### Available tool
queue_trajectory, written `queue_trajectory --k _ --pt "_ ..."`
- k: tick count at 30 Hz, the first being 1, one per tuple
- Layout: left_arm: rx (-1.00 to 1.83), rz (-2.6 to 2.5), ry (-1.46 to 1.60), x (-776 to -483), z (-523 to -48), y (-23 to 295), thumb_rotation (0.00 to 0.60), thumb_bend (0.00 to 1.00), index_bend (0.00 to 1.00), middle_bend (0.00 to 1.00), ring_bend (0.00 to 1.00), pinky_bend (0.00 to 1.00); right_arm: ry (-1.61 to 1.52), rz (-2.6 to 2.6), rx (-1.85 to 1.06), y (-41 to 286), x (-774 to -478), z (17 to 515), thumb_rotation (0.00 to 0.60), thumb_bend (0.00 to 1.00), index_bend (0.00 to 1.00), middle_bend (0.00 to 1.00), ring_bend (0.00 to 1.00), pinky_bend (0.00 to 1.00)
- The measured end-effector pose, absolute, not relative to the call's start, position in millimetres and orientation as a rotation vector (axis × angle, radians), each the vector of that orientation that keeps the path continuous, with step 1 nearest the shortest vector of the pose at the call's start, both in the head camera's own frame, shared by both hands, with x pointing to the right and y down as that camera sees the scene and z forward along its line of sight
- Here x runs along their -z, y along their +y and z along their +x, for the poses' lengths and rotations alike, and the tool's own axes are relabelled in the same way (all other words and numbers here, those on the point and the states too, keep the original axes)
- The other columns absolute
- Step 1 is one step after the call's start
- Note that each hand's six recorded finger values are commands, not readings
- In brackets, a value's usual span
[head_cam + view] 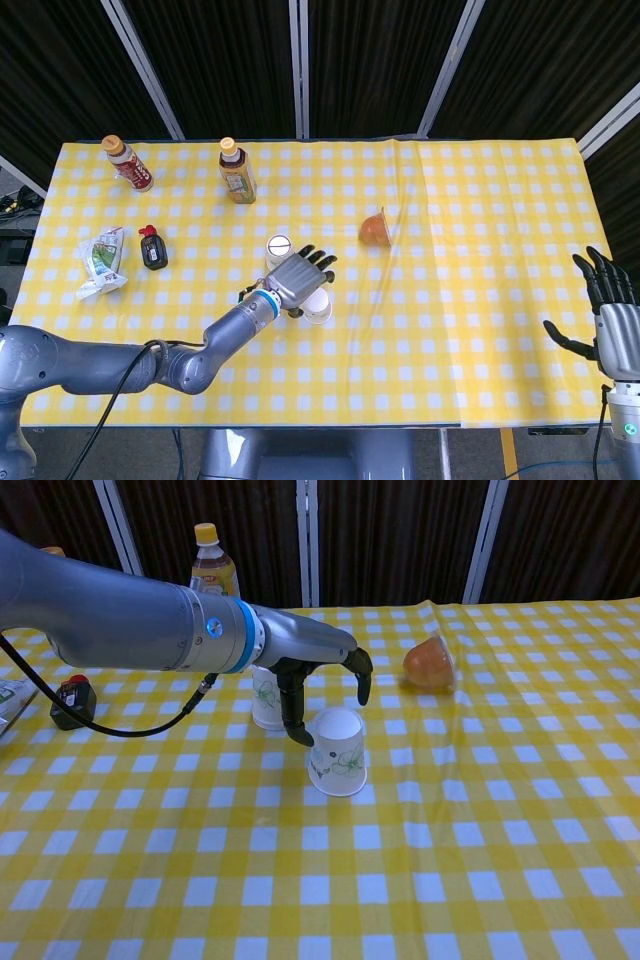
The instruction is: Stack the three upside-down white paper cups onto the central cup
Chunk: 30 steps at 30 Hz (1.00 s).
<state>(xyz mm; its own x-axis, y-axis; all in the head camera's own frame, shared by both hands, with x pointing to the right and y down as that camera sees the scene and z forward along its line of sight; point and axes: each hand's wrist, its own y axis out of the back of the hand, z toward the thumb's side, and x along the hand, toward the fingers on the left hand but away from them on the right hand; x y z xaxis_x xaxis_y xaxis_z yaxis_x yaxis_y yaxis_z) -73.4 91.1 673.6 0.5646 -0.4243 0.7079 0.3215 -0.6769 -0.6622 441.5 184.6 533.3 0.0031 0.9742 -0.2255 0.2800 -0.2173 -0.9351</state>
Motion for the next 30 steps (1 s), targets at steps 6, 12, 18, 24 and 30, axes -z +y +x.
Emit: queue_trajectory --k 6,12,18,24,30 --pt "1.183 -1.992 0.085 -678 -70 93 0.6 0.32 0.38 0.0 0.0 0.0 -1.325 -1.577 -1.243 185 -532 441 0.6 0.09 0.08 0.0 0.0 0.0" --pt "1.163 -1.996 0.137 -671 -72 88 0.6 0.34 0.43 0.0 0.0 0.0 -1.325 -1.576 -1.242 185 -532 441 0.6 0.09 0.08 0.0 0.0 0.0" --pt "1.137 -1.994 0.203 -653 -84 76 0.6 0.34 0.43 0.0 0.0 0.0 -1.321 -1.576 -1.241 185 -531 440 0.6 0.09 0.08 0.0 0.0 0.0" --pt "1.143 -1.959 0.329 -626 -116 48 0.6 0.34 0.42 0.0 0.0 0.0 -1.31 -1.571 -1.242 186 -532 438 0.6 0.09 0.08 0.0 0.0 0.0" --pt "1.225 -1.899 0.489 -608 -172 11 0.6 0.34 0.41 0.0 0.0 0.0 -1.3 -1.566 -1.241 187 -533 436 0.6 0.09 0.08 0.0 0.0 0.0"
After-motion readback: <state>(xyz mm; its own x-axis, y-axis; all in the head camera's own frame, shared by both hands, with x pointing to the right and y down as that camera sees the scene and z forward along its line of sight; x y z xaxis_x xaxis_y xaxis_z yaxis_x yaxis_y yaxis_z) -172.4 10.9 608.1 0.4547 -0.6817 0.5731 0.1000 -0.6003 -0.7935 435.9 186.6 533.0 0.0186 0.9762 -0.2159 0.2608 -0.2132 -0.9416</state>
